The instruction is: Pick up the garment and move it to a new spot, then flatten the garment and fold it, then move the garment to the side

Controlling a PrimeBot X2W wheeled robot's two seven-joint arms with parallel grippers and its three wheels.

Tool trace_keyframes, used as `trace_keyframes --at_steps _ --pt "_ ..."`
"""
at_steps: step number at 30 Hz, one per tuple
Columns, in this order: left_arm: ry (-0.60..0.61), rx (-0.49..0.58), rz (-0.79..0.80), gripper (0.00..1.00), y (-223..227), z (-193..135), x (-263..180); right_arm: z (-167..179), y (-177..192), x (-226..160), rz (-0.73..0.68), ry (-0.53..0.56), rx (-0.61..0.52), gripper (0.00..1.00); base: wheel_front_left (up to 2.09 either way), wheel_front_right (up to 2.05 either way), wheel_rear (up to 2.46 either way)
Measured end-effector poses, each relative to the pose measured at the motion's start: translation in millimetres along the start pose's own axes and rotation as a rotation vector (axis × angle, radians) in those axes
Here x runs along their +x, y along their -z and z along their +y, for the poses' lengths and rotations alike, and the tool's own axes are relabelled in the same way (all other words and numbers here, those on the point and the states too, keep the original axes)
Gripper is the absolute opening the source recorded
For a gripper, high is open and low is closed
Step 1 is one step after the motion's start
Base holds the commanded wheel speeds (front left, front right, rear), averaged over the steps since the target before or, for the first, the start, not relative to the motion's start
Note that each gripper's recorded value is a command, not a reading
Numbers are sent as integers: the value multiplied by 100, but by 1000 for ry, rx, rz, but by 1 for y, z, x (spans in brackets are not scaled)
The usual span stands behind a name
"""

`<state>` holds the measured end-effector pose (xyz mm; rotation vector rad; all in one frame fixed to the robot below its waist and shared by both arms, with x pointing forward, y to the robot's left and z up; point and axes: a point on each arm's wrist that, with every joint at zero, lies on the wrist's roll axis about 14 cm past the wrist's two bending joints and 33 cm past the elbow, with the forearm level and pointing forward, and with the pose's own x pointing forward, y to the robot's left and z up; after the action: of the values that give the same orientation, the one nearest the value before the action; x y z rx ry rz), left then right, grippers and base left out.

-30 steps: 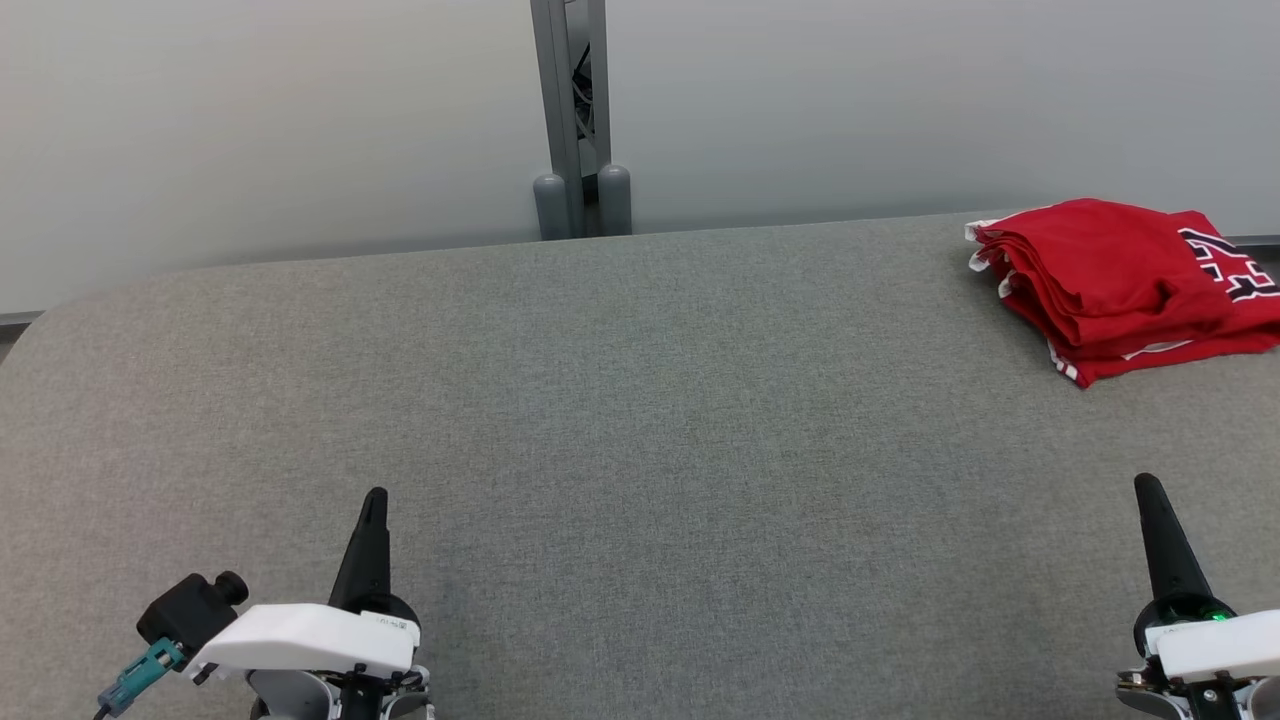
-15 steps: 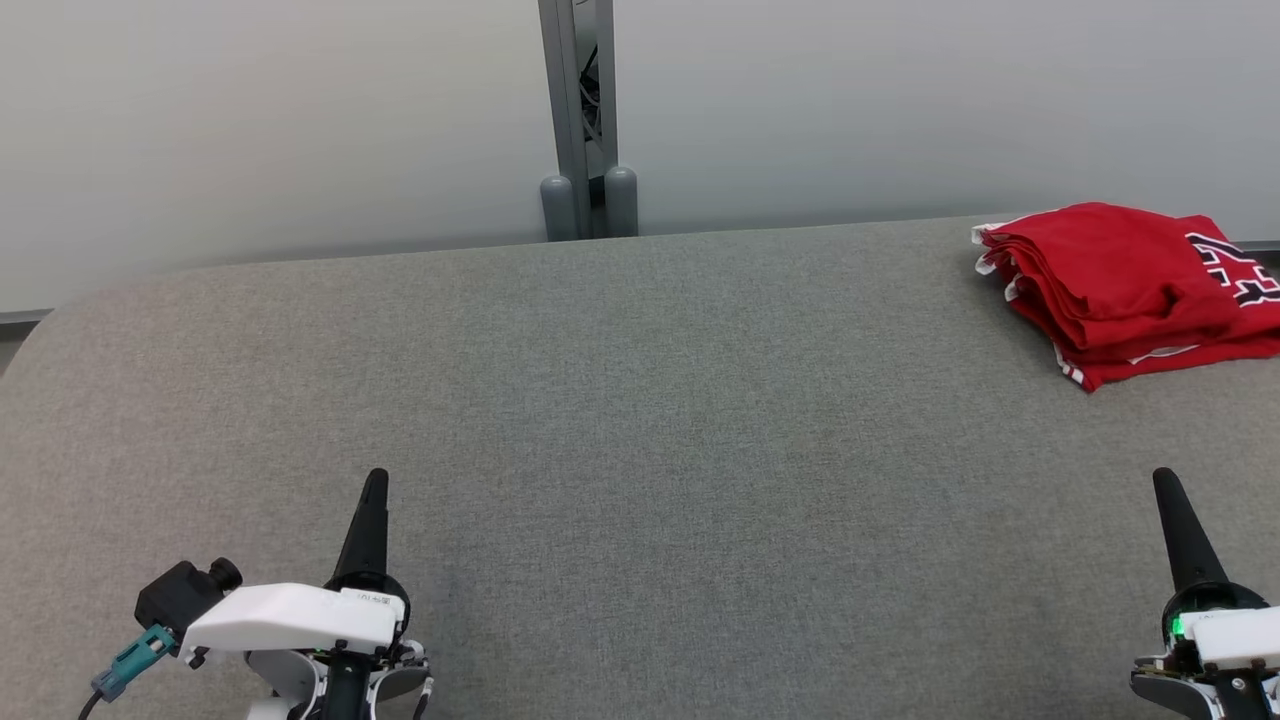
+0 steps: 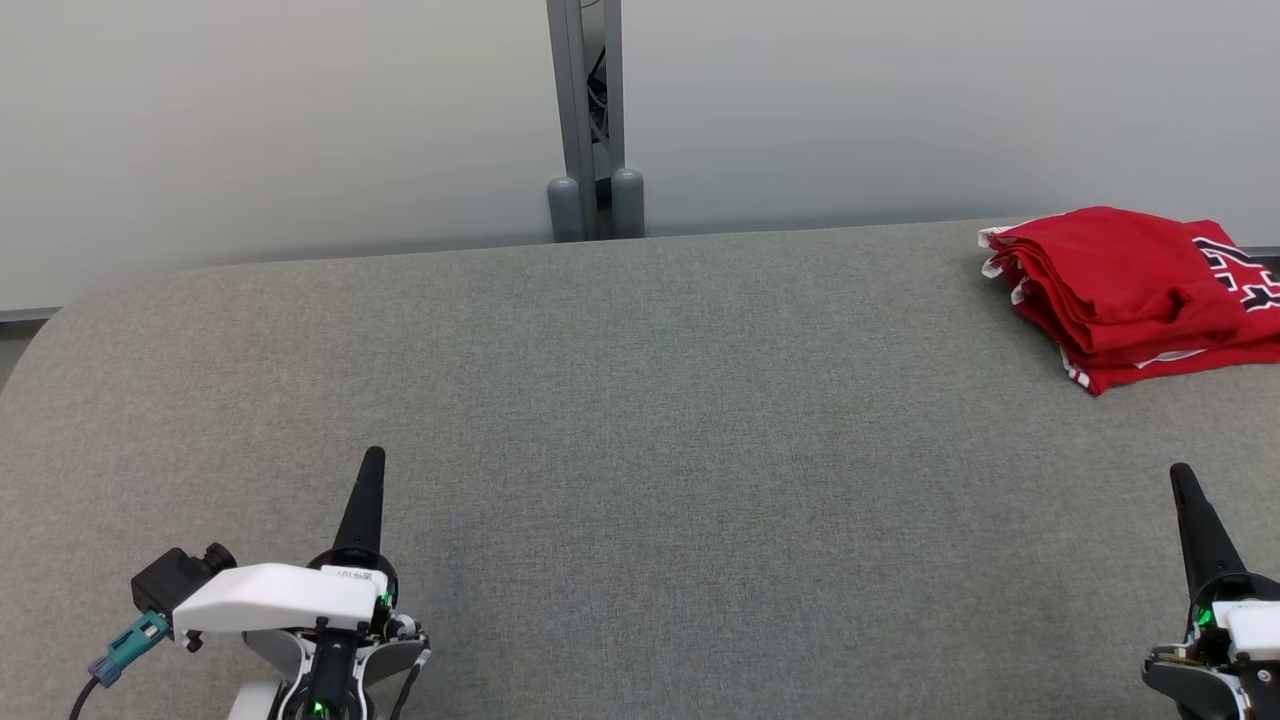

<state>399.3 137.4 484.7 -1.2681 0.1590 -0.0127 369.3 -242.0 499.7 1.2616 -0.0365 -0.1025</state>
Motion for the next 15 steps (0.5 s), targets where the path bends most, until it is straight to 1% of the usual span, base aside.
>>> trace_keyframes --at_steps 15 --pt "36 -128 1 0 -5 -9 5 2 -5 4 -5 -5 134 0 0 0 0"
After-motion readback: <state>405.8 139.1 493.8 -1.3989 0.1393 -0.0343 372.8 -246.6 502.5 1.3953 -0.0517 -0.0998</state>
